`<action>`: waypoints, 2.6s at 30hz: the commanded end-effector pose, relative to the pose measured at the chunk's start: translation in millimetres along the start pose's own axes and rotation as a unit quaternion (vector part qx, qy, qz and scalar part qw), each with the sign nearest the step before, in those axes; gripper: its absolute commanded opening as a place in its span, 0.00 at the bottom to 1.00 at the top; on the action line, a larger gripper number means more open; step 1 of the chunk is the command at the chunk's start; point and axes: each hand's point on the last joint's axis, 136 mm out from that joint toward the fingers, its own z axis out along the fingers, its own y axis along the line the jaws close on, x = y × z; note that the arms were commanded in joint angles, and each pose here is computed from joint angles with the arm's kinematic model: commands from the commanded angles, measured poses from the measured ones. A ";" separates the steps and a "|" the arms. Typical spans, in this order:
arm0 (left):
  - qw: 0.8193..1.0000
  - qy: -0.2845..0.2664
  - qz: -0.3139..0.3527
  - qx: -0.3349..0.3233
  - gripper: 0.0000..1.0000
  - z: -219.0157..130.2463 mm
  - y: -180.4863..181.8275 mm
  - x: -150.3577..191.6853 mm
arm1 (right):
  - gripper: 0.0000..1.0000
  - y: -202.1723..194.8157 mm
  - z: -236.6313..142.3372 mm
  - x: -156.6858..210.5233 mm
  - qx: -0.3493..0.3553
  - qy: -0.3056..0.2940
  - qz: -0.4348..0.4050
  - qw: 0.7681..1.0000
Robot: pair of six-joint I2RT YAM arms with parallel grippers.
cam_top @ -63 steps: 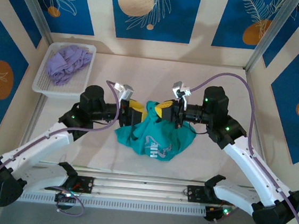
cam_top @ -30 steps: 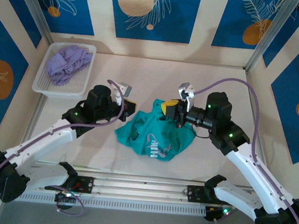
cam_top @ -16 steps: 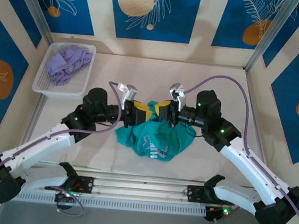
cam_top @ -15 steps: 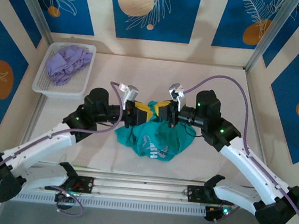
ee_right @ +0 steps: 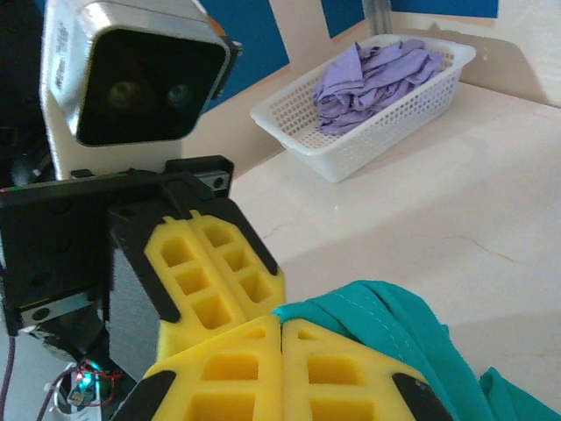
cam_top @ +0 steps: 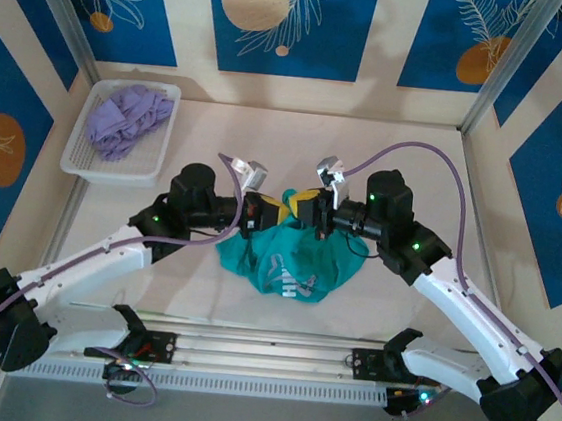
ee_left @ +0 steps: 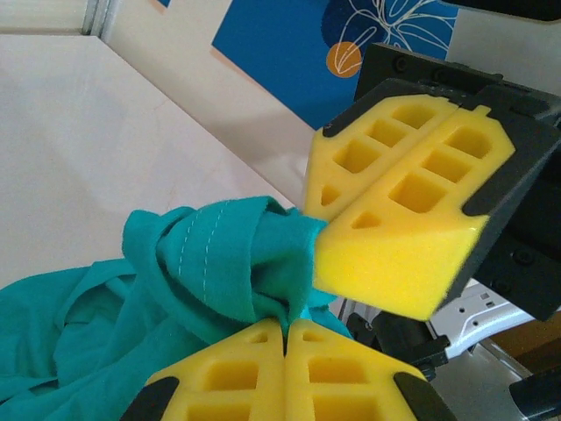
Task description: Fold the inside-out t-shirt
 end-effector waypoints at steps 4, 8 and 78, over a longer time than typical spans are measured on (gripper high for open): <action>0.998 -0.044 0.038 0.001 0.00 -28.2 -9.7 -22.9 | 0.00 -11.4 -9.2 -8.9 0.050 -0.008 -0.007 0.999; 0.998 -0.053 0.044 -0.006 0.00 -37.5 -7.9 -26.8 | 0.02 -9.6 -7.1 -7.5 0.041 -0.006 -0.006 0.999; 0.973 -0.020 0.077 -0.215 0.00 -61.8 63.3 -11.7 | 0.00 12.1 -35.1 -25.2 -0.060 -0.009 0.052 0.997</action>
